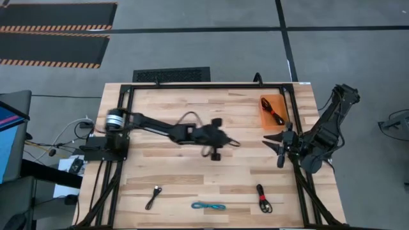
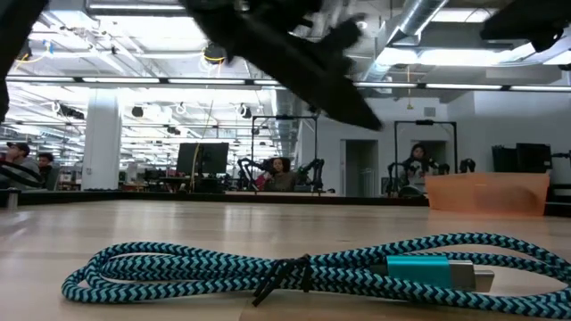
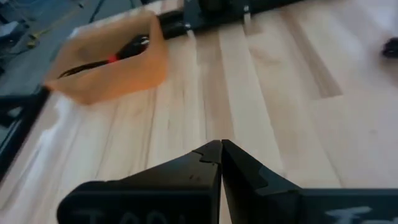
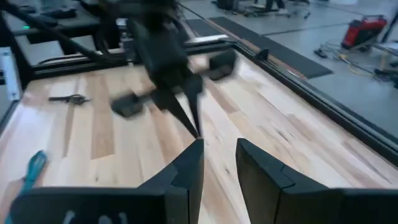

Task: Pick and place USB-C Cables
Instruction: Put the black and blue charger cable into the orange bin

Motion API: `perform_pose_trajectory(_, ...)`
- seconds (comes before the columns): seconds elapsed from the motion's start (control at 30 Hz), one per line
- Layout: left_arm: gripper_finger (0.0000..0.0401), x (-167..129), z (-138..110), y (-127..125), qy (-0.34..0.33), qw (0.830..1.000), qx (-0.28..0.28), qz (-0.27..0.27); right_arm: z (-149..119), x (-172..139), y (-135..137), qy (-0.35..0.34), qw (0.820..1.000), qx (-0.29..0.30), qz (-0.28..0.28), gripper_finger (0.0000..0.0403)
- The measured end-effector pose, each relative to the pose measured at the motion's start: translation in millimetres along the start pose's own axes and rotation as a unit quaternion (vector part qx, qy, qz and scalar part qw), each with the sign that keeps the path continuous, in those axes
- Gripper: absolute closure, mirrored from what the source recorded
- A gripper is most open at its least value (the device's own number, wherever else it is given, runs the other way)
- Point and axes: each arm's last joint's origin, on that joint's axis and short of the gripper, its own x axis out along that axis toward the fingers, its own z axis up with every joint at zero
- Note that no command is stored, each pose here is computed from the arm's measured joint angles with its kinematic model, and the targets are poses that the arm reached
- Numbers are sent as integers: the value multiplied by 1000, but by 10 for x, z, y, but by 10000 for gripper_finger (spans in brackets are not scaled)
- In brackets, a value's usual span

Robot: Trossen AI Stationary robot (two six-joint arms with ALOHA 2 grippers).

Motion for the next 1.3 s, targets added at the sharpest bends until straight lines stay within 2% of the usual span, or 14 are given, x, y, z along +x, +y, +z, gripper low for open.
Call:
perform_pose_trajectory(0.17,401,-475,-184,0,-67,997,-35,10,-52,153,28,-11,999,21,-43,285)
perform_pose_trajectory(0.23,401,-656,-200,4,-116,992,-48,16,-53,215,39,-12,998,29,-59,285)
perform_pose_trajectory(0.37,401,-983,-282,4,-210,974,-75,27,-62,327,68,-9,996,28,-85,285)
perform_pose_trajectory(0.53,401,-1234,-470,-2,-298,950,-86,43,-41,450,110,4,996,18,-86,285)
perform_pose_trajectory(0.7,401,-1159,-620,-33,-283,954,-87,42,-39,578,130,7,994,10,-105,285)
perform_pose_trajectory(0.87,401,-1030,-652,-102,-271,958,-95,5,-84,740,135,22,991,7,-133,285)
perform_pose_trajectory(1.07,401,-1033,-654,-192,-257,960,-106,-26,-153,956,237,63,993,4,-95,285)
perform_pose_trajectory(1.3,401,-1076,-643,-463,-237,962,-115,-68,-134,1131,432,34,998,34,-46,285)
